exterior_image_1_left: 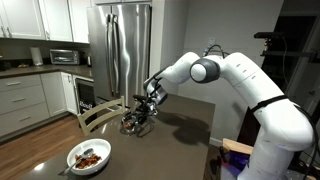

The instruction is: Pour the contents in the glass cup into the bowl on the left

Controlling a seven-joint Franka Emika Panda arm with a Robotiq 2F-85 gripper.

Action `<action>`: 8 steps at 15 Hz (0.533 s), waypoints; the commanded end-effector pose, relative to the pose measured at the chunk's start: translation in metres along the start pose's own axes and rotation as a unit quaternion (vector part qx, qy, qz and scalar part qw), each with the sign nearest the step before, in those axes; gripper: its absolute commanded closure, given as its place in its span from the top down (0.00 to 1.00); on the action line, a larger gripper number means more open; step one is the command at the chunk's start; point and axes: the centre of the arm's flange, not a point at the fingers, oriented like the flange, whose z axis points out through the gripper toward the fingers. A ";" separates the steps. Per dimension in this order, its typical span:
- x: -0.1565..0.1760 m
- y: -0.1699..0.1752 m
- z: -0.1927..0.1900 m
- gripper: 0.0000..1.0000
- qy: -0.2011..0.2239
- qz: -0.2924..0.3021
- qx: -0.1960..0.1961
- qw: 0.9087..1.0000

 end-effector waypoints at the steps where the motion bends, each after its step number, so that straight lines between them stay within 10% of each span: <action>1: -0.027 0.004 0.003 0.53 0.023 -0.013 -0.016 1.000; 8: -0.044 0.002 0.031 0.53 0.084 -0.044 -0.042 0.995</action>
